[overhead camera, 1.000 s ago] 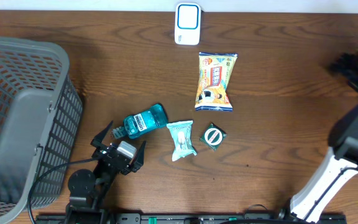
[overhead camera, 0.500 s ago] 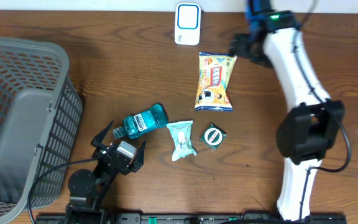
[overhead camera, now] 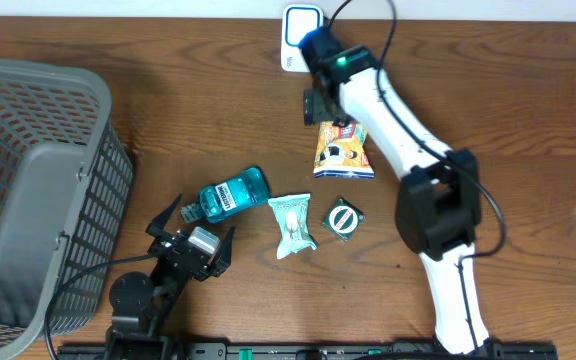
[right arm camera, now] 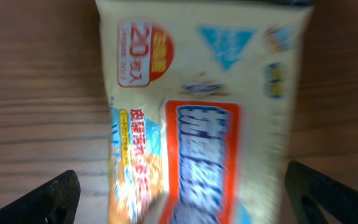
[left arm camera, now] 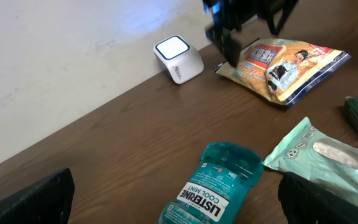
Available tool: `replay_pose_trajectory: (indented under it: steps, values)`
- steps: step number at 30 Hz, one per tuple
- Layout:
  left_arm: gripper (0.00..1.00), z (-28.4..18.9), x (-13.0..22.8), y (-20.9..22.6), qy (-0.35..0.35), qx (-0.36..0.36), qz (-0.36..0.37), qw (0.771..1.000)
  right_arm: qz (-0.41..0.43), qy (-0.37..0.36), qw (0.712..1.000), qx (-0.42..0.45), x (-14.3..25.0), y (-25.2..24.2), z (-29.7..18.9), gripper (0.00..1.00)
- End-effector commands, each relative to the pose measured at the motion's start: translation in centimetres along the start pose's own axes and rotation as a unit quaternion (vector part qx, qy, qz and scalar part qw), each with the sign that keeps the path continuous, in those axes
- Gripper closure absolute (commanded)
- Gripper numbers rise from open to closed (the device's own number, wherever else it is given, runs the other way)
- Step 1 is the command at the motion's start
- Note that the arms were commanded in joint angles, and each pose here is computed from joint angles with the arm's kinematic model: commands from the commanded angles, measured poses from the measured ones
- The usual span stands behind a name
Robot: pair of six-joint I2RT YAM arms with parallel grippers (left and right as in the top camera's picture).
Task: Scan the item barcode
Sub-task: 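Lift the yellow snack bag up to the white scanner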
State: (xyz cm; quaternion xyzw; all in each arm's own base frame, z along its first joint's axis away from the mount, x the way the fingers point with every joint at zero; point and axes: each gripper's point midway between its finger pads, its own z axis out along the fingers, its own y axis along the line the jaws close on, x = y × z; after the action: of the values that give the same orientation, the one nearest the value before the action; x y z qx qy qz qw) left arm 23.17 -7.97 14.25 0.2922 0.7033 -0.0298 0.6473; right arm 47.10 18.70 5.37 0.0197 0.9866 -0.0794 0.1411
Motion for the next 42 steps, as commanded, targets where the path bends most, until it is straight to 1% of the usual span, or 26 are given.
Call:
replay_pose_trajectory:
  steps: [1, 7, 8, 10, 13, 14, 15, 17, 18, 19, 20, 21, 23, 26, 28, 30, 32, 35, 37, 40, 42]
  values:
    - [0.02, 0.2, 1.4, -1.0, 0.015, 0.020, -0.005, 1.000, -0.019, 0.019, 0.999, 0.032, 1.1, 0.1, 2.7, 0.01]
    - [0.02, 0.2, 1.4, -1.0, 0.015, 0.020, -0.005, 1.000, -0.043, 0.106, 0.991, 0.075, 5.4, -1.3, 5.6, 0.01]
    - [0.02, 0.2, 1.4, -1.0, 0.015, 0.020, -0.005, 1.000, -0.049, 0.122, 0.988, 0.082, 6.1, -1.6, 5.9, 0.03]
    - [0.02, 0.2, 1.4, -1.0, 0.015, 0.020, -0.005, 1.000, -0.061, 0.147, 0.983, 0.092, 7.3, -2.0, 6.6, 0.10]
    - [0.02, 0.2, 1.4, -1.0, 0.015, 0.020, -0.005, 1.000, -0.082, 0.167, 0.978, 0.099, 8.2, -2.4, 7.6, 0.17]
    - [0.02, 0.2, 1.4, -1.0, 0.015, 0.020, -0.005, 1.000, -0.091, 0.170, 0.976, 0.098, 8.3, -2.5, 7.7, 0.25]
    - [0.02, 0.2, 1.4, -1.0, 0.015, 0.020, -0.005, 1.000, -0.102, 0.174, 0.974, 0.100, 8.4, -2.6, 7.9, 0.29]
    - [0.02, 0.2, 1.4, -1.0, 0.015, 0.020, -0.005, 1.000, -0.121, 0.177, 0.972, 0.099, 8.5, -2.7, 7.9, 0.31]
    - [0.02, 0.2, 1.4, -1.0, 0.015, 0.020, -0.005, 1.000, -0.129, 0.178, 0.971, 0.097, 8.5, -2.7, 7.9, 0.36]
    - [0.02, 0.2, 1.4, -1.0, 0.015, 0.020, -0.005, 1.000, -0.131, 0.178, 0.970, 0.097, 8.5, -2.7, 7.9, 0.43]
    - [0.02, 0.2, 1.4, -1.0, 0.015, 0.020, -0.005, 1.000, -0.131, 0.179, 0.971, 0.094, 8.5, -2.6, 7.9, 0.53]
    - [0.02, 0.2, 1.4, -1.0, 0.015, 0.020, -0.005, 1.000, -0.141, 0.187, 0.969, 0.073, 8.8, -2.0, 7.9, 0.73]
    - [0.02, 0.2, 1.4, -1.0, 0.015, 0.020, -0.005, 1.000, -0.157, 0.202, 0.966, 0.028, 9.1, -0.7, 7.4, 0.98]
    - [0.02, 0.2, 1.4, -1.0, 0.015, 0.020, -0.005, 1.000, -0.152, 0.244, 0.954, -0.079, 9.8, 1.8, 4.8, 0.99]
    - [0.02, 0.2, 1.4, -1.0, 0.015, 0.020, -0.005, 1.000, -0.151, 0.270, 0.938, -0.160, 9.8, 3.2, 2.2, 0.99]
    - [0.02, 0.2, 1.4, -1.0, 0.015, 0.020, -0.005, 1.000, -0.153, 0.290, 0.909, -0.257, 9.6, 4.4, -1.1, 0.99]
    - [0.02, 0.2, 1.4, -1.0, 0.015, 0.020, -0.005, 1.000, -0.139, 0.309, 0.881, -0.330, 9.4, 4.7, -4.1, 0.99]
    - [0.02, 0.2, 1.4, -1.0, 0.015, 0.020, -0.005, 1.000, -0.094, 0.303, 0.861, -0.397, 7.8, 4.8, -6.2, 0.98]
    - [0.02, 0.2, 1.4, -1.0, 0.015, 0.020, -0.005, 1.000, -0.052, 0.298, 0.830, -0.469, 6.3, 5.0, -8.2, 0.99]
    - [0.02, 0.2, 1.4, -1.0, 0.015, 0.020, -0.005, 1.000, -0.022, 0.289, 0.792, -0.538, 4.8, 5.1, -10.1, 0.99]
    - [0.02, 0.2, 1.4, -1.0, 0.015, 0.020, -0.005, 1.000, 0.004, 0.282, 0.760, -0.585, 3.6, 5.0, -11.5, 0.99]
